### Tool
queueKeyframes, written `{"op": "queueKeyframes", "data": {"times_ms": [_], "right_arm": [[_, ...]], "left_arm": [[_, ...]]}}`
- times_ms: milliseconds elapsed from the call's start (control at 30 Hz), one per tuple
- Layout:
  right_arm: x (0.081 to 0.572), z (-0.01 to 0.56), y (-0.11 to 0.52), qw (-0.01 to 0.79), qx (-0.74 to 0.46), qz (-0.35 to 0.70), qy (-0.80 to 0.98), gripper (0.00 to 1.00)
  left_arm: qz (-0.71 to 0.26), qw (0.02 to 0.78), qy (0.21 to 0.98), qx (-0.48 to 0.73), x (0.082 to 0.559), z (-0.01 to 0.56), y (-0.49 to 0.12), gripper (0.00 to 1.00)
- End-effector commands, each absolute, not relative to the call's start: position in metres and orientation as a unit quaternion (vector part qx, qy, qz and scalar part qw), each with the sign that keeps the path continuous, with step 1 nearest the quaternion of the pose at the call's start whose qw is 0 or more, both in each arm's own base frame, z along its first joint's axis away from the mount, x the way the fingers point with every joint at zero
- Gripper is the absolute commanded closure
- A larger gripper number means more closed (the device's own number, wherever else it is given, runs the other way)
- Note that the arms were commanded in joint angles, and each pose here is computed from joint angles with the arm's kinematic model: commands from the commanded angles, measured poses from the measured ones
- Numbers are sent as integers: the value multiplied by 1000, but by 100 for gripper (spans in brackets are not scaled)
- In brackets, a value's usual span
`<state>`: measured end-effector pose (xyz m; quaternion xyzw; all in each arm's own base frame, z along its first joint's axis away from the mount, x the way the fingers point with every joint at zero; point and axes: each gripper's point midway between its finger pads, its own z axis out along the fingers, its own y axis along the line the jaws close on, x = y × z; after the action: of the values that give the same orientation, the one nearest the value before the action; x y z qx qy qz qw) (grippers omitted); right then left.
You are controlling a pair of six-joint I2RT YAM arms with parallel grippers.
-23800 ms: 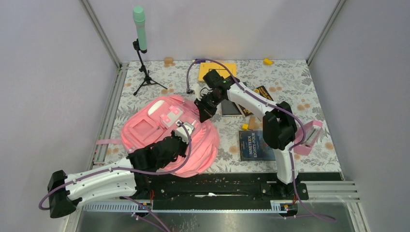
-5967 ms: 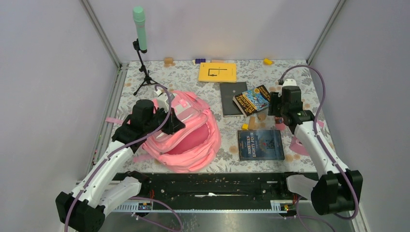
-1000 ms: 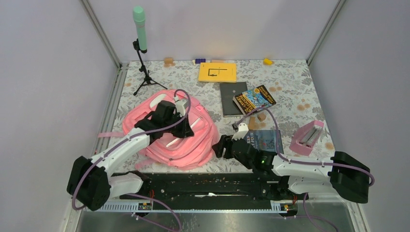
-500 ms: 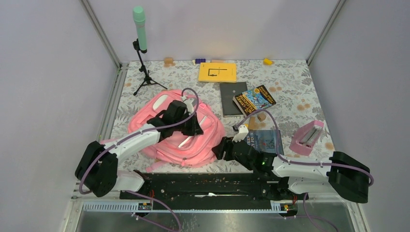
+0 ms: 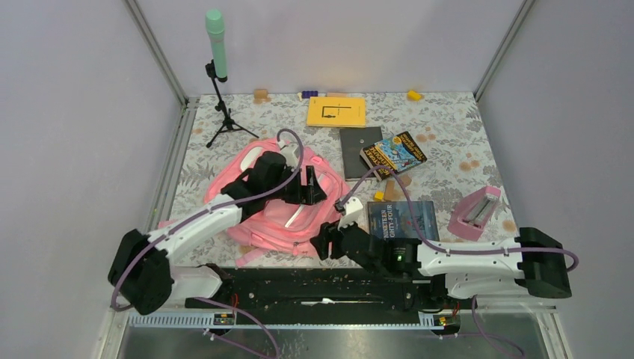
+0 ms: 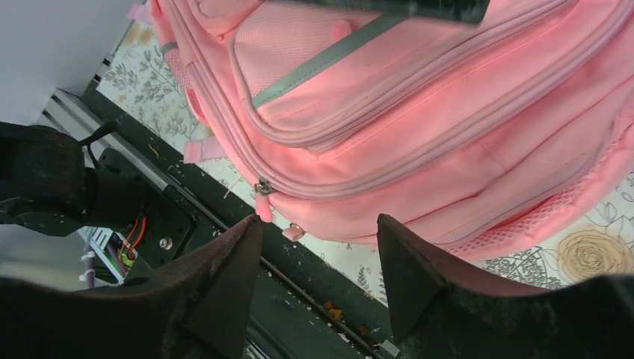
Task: Pack the student bag
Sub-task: Zip the student bag at the center of the board.
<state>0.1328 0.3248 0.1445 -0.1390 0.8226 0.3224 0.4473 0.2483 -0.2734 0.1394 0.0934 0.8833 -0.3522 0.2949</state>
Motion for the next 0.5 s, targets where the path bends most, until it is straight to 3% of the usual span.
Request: {"op": "queueKeyframes", "data": {"times_ms": [0, 167, 467], "right_arm": [[133, 149, 333, 468, -117, 281, 829, 36], [115, 152, 360, 453, -127, 277, 838, 36], [89, 116, 382, 414, -156, 200, 874, 40]], "left_arm": [[-312, 408, 852, 106, 261, 197, -245, 18], [-226, 462, 853, 86, 264, 209, -189, 4], [-173, 525, 831, 62, 253, 236, -136, 1]]}}
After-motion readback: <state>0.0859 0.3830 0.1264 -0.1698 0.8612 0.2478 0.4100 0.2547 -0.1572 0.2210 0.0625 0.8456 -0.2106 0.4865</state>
